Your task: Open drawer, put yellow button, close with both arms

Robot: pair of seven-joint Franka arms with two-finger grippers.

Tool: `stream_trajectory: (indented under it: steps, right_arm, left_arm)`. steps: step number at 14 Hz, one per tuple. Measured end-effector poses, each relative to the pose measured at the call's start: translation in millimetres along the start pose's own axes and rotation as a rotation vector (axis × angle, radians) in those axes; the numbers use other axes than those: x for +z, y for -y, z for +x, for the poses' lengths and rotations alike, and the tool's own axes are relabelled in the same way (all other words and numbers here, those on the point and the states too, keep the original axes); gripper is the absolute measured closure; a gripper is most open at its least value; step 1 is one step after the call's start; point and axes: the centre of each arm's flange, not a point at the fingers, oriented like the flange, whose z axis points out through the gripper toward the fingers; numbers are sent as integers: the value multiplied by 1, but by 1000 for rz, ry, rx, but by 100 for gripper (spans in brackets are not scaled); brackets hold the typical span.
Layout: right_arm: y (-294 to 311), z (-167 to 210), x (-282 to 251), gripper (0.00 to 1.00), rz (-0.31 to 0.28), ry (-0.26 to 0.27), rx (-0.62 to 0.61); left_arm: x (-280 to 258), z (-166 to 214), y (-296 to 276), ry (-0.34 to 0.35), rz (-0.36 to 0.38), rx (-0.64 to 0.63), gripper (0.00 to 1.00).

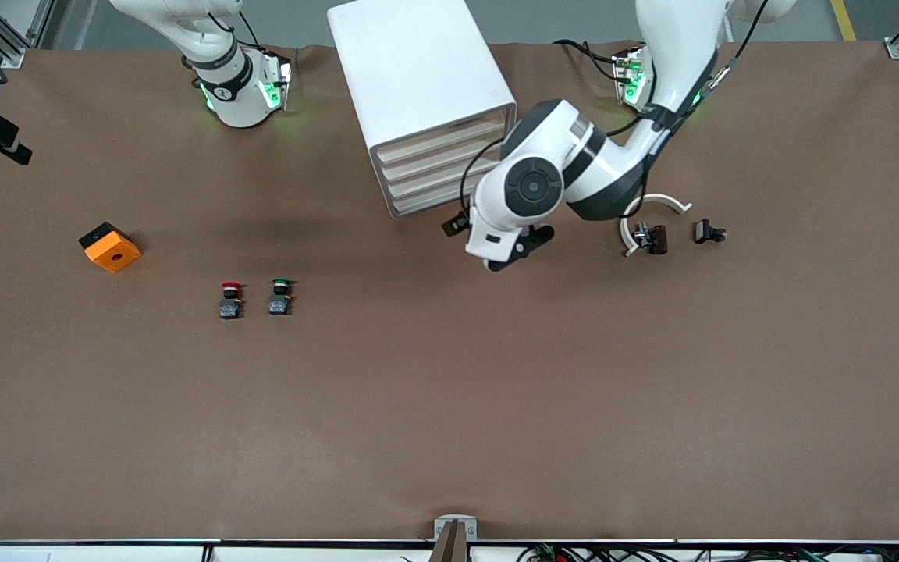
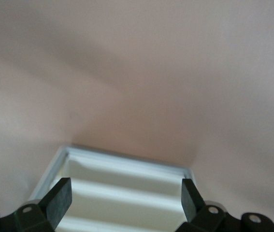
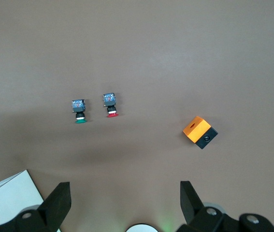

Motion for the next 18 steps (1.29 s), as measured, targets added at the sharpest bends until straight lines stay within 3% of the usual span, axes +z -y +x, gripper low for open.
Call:
stream_trajectory:
  steps: [5,7,13,18]
  right_arm:
    - [2,0,-1,0,-28,-4,-3]
    - [6,1,-2,0,-31,-14,-11]
    - [8,1,-7,0,-31,-41,-14]
    - [8,1,-8,0,-31,-48,-15]
  left_arm:
    - [-68,68,23,-264,-6,10,0]
    - [-97,96,43,-338,14,57,0]
    - [-206,183,157,-405,57,304,0]
    - [-271,180,232,-411,128,440,0]
